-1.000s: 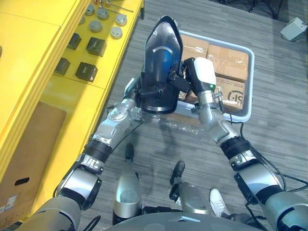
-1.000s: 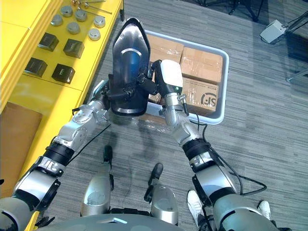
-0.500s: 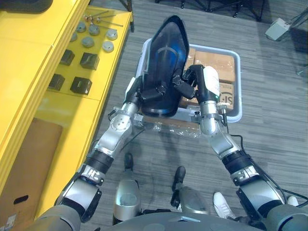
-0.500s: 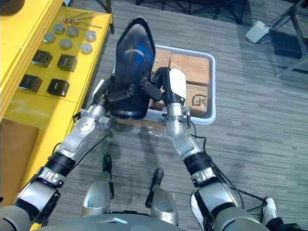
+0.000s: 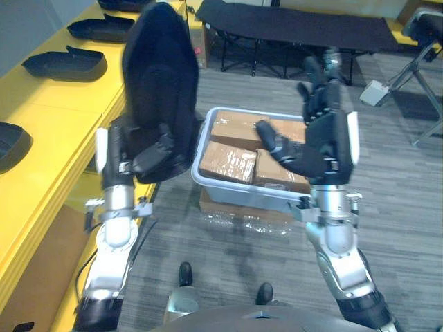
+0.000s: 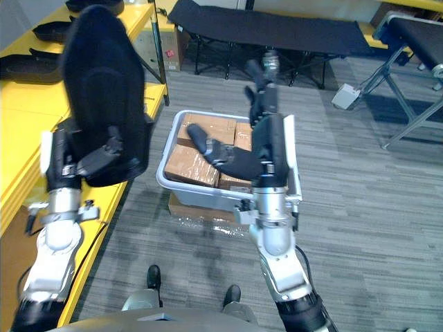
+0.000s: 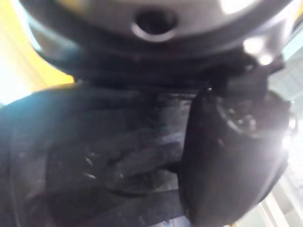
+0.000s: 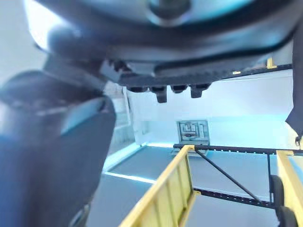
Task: Walk over and take three plastic housings, then place them on the shelf
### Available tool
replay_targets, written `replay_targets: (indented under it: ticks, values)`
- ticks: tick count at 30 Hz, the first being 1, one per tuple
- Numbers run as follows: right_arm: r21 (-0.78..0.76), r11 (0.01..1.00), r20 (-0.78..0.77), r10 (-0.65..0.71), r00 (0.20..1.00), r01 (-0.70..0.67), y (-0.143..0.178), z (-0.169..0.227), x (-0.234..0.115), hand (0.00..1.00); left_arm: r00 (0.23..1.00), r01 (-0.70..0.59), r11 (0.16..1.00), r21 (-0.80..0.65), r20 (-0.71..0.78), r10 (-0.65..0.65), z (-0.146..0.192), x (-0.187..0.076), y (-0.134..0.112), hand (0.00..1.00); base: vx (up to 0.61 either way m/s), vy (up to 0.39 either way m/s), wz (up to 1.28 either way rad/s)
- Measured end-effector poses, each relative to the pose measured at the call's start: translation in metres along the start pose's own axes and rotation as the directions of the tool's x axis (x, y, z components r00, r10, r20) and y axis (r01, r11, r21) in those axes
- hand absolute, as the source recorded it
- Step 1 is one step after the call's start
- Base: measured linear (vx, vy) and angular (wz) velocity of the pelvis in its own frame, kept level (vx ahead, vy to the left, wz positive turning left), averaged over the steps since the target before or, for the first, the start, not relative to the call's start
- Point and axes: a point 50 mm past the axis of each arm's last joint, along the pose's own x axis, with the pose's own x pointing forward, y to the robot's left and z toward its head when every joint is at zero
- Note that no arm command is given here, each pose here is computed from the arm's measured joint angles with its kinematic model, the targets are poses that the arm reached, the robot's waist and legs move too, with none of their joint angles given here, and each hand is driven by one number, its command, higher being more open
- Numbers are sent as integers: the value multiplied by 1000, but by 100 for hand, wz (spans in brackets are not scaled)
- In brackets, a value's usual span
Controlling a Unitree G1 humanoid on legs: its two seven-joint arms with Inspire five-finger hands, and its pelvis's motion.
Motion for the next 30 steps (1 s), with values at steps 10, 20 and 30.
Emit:
replay_targets:
  ticks: [10,20,30]
  values:
    - [-134,925,-588,-363,723,355,-40,-67,-94,100,979,-202,918,-341,-80,186,10,-43,6,0,7,-3,-12]
    - [-252,882,-727,-445,524,399,-63,-105,-125,100,920,-391,849,-355,-172,352,0,-52,31,0,42,-16,-1]
    - [-136,958,-758,-264,596,251,-30,-127,-101,100,783,-615,773,-152,-234,577,-10,-82,73,0,25,-22,65]
